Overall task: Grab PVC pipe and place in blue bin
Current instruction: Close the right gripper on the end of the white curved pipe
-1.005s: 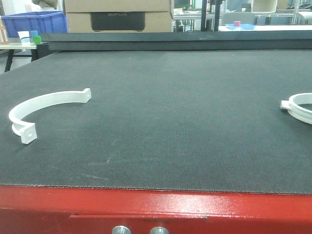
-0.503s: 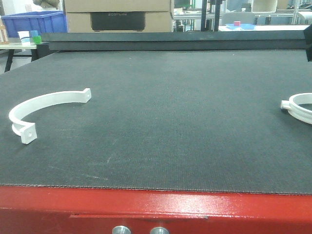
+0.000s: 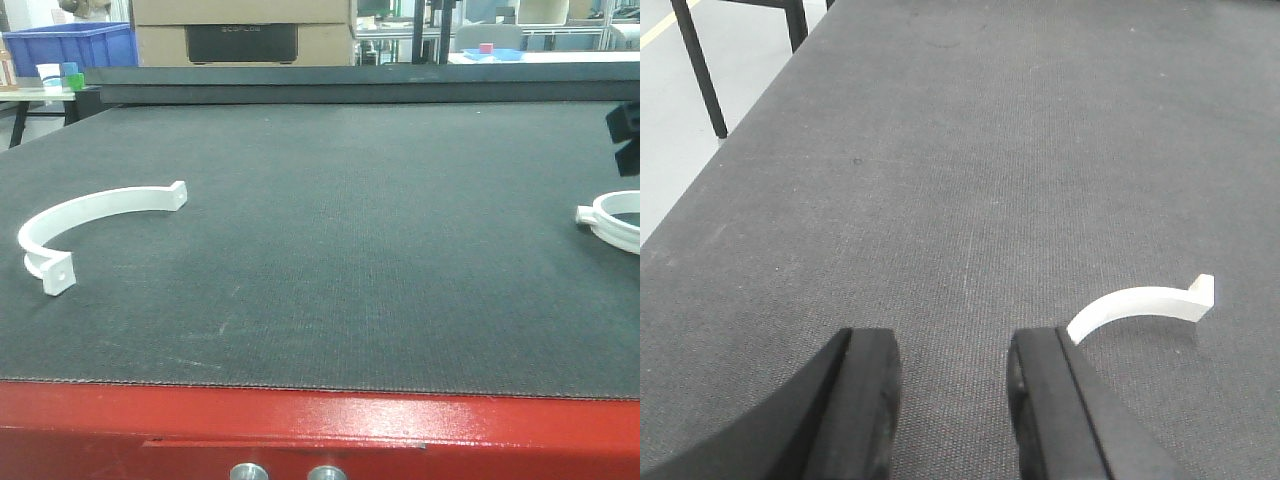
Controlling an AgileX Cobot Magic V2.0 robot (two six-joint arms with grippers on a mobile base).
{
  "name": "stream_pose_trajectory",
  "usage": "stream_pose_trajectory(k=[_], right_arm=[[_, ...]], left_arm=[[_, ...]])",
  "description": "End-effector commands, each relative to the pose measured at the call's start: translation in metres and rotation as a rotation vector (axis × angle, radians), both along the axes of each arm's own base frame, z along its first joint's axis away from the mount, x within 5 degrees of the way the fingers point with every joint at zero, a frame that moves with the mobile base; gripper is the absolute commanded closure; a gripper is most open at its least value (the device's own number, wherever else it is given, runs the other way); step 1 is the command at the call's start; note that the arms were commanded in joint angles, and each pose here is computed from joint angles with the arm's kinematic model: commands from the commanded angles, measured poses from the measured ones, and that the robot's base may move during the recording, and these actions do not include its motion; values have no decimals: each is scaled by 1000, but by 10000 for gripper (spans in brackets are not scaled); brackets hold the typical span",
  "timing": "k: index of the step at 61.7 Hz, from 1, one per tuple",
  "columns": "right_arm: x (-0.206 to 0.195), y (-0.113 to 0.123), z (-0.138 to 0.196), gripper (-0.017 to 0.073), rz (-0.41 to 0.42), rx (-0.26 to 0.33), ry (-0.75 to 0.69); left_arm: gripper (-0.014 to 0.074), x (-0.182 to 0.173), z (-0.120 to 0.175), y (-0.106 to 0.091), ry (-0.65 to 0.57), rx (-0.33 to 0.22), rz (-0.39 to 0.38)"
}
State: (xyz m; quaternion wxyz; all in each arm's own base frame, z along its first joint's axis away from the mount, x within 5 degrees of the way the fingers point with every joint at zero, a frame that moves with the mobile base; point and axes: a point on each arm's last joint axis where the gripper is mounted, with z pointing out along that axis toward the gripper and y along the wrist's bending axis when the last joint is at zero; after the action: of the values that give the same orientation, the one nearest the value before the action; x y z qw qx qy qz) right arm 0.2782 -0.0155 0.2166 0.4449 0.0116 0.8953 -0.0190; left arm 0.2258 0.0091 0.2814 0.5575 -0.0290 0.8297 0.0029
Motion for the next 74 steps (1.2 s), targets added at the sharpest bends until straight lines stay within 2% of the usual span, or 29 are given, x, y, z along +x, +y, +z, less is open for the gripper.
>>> stream_pose_trajectory(k=[1, 15, 30, 47, 56, 74], right_arm=[[3, 0, 1, 378, 4, -8, -16], [11, -1, -7, 378, 4, -6, 13], [21, 8, 2, 378, 34, -3, -8], [26, 11, -18, 378, 45, -4, 76], [28, 11, -18, 378, 88, -57, 59], [36, 10, -13, 378, 119, -98, 49]], left_arm=[[382, 1, 4, -1, -27, -12, 2], [382, 1, 4, -1, -27, -14, 3], [382, 1, 4, -1, -27, -14, 3], [382, 1, 4, -1, -27, -14, 3], [382, 1, 4, -1, -27, -14, 3], [382, 1, 4, -1, -27, -14, 3]])
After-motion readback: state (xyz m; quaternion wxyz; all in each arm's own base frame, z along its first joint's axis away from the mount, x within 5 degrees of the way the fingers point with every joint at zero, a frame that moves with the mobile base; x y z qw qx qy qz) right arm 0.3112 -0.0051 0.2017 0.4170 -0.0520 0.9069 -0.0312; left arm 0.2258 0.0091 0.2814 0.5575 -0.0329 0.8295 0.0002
